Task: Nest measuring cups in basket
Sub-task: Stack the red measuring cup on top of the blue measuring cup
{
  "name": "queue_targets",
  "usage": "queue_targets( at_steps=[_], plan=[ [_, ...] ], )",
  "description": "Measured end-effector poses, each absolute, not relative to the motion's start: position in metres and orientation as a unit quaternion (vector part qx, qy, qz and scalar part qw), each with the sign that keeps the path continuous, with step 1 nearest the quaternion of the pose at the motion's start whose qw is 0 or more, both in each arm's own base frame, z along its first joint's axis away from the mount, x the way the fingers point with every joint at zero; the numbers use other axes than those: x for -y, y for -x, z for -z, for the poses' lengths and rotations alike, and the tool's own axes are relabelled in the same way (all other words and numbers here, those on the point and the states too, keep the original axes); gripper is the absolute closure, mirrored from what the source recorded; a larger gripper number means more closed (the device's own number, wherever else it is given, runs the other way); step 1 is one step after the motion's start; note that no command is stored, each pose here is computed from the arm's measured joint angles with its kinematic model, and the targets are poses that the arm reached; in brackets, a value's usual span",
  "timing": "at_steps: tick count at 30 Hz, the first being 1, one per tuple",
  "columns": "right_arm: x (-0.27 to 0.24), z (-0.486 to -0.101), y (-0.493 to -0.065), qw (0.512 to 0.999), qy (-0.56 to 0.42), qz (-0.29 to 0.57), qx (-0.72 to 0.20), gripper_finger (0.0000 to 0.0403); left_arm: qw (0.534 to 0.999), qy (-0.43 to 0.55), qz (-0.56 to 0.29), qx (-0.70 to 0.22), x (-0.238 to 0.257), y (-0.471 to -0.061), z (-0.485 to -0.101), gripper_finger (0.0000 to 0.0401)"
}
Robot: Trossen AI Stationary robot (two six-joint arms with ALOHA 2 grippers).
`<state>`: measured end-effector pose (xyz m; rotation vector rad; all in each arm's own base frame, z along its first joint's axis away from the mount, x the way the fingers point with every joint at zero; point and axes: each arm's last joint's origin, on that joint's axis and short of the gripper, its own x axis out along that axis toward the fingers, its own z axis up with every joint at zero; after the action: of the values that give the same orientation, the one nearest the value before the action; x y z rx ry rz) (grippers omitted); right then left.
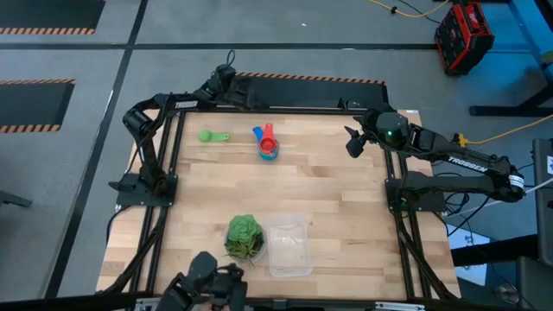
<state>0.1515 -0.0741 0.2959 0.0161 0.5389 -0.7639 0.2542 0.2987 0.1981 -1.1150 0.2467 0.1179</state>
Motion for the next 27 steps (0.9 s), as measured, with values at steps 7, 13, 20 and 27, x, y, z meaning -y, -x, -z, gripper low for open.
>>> queue_targets(
  at_steps=[7,13,20,27],
  plan=[
    [0.074,-0.296,-0.151,0.893,-0.008,0.368,-0.260,0.0191,0.863,0.494,-0.015,-0.108,-0.271,-0.267,-0.234,0.0293],
    [0.076,-0.297,-0.156,0.896,-0.008,0.371,-0.244,0.0191,0.882,0.459,0.016,-0.101,-0.242,-0.268,-0.273,0.0293],
    [0.092,-0.294,-0.183,0.900,0.013,0.377,-0.219,0.0191,0.871,0.418,-0.095,-0.240,-0.202,-0.245,-0.274,0.0293],
    [0.117,-0.272,-0.219,0.916,-0.004,0.345,-0.207,0.0191,0.786,0.329,-0.291,-0.435,-0.180,-0.221,-0.252,0.0293]
  ],
)
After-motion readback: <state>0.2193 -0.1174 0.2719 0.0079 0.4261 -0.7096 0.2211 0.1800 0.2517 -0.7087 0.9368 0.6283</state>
